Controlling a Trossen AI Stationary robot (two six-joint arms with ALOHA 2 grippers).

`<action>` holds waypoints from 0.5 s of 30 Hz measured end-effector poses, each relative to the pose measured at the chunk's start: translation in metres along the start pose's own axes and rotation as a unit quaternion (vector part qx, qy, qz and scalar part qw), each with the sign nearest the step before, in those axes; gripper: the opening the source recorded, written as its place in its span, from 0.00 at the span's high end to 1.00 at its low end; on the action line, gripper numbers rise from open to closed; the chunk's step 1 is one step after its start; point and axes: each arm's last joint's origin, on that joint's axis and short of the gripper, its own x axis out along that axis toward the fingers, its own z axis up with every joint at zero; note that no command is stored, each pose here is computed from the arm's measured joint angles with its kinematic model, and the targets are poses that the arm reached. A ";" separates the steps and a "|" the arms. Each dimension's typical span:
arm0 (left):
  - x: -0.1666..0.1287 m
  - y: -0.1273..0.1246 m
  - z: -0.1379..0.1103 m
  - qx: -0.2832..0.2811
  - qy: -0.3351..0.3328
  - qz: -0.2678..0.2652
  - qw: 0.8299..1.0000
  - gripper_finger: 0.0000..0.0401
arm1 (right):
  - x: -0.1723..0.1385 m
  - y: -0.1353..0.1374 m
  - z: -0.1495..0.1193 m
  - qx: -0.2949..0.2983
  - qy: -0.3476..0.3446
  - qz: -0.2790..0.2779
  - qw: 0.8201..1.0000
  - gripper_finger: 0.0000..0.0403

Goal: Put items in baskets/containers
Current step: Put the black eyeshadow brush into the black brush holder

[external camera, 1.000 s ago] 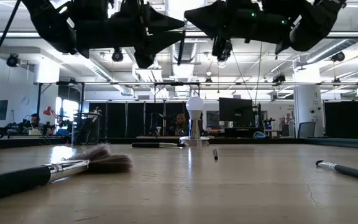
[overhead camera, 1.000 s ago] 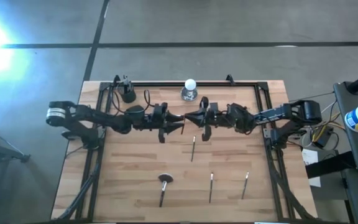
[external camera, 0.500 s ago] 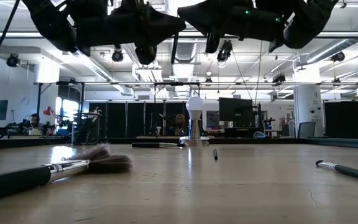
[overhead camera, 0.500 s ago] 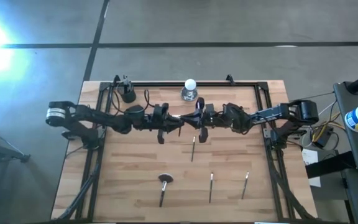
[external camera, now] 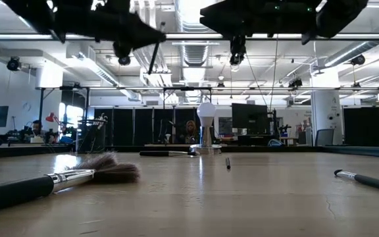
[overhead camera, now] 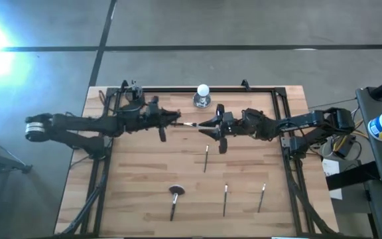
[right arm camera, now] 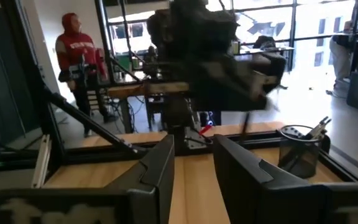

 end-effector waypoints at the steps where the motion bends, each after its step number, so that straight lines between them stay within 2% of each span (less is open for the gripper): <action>1: -0.003 0.006 -0.004 0.001 0.001 0.013 1.000 0.96 | -0.001 0.000 -0.001 -0.002 0.000 0.000 1.000 0.74; 7: -0.017 0.061 -0.027 -0.009 -0.003 0.128 0.992 0.96 | -0.004 0.000 -0.007 -0.013 0.010 -0.002 1.000 0.83; 11: -0.033 0.100 -0.033 -0.010 0.001 0.220 0.976 0.96 | -0.004 -0.001 -0.010 -0.013 0.016 -0.002 1.000 0.90; 15: -0.051 0.125 -0.030 0.001 -0.019 0.301 0.953 0.96 | -0.004 -0.001 -0.011 -0.015 0.017 -0.002 1.000 0.95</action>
